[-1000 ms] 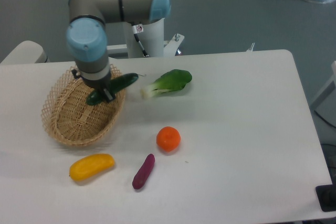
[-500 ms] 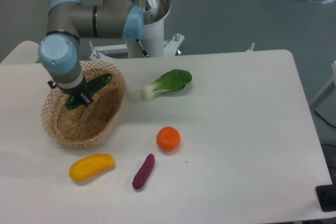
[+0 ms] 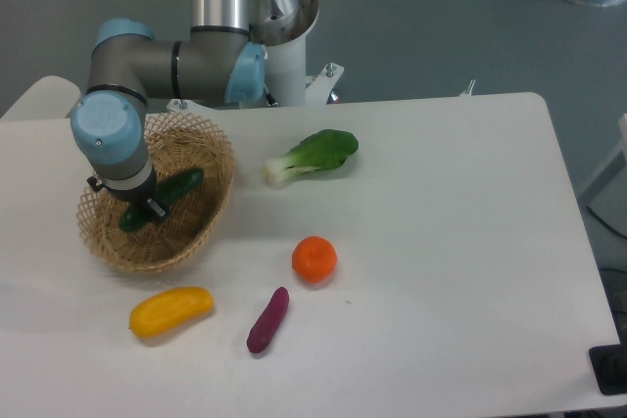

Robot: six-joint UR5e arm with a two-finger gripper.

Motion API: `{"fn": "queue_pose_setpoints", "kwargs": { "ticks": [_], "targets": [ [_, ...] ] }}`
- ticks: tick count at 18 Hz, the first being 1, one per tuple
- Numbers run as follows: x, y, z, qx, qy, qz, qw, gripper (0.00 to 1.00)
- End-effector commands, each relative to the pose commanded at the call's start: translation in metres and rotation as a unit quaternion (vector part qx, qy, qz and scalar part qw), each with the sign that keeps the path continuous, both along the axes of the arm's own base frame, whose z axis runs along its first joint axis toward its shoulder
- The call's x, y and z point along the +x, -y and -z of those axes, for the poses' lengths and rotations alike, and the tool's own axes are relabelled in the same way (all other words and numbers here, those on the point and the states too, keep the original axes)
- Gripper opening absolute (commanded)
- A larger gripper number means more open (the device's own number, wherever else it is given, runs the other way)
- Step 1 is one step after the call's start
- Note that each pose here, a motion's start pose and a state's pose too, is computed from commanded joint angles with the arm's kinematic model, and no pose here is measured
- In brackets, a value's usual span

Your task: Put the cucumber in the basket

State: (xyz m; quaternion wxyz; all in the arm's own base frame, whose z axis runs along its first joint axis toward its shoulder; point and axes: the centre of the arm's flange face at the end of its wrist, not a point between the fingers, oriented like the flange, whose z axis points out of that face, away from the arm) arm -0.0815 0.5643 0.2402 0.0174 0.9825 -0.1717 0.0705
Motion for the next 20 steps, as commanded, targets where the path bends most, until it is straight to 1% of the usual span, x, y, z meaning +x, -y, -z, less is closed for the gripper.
{"fn": "queue_pose_setpoints", "kwargs": {
  "ticks": [2, 5, 10, 13, 16, 20],
  "targets": [
    [-0.004, 0.001, -0.002, 0.001, -0.001, -0.002, 1.0, 1.0],
    [-0.028, 0.003, -0.014, 0.013, -0.006, -0.021, 0.9997, 1.0],
    [-0.072, -0.006, -0.04, 0.041, -0.02, -0.046, 0.9979, 1.0],
    [-0.124, -0.003, -0.05, 0.058, -0.028, -0.023, 0.9976, 1.0],
    [-0.171, 0.008, -0.061, 0.073, -0.036, 0.014, 0.9966, 1.0],
    [-0.224, 0.009, -0.052, 0.076, -0.041, 0.055, 0.9947, 1.0]
  ]
}}
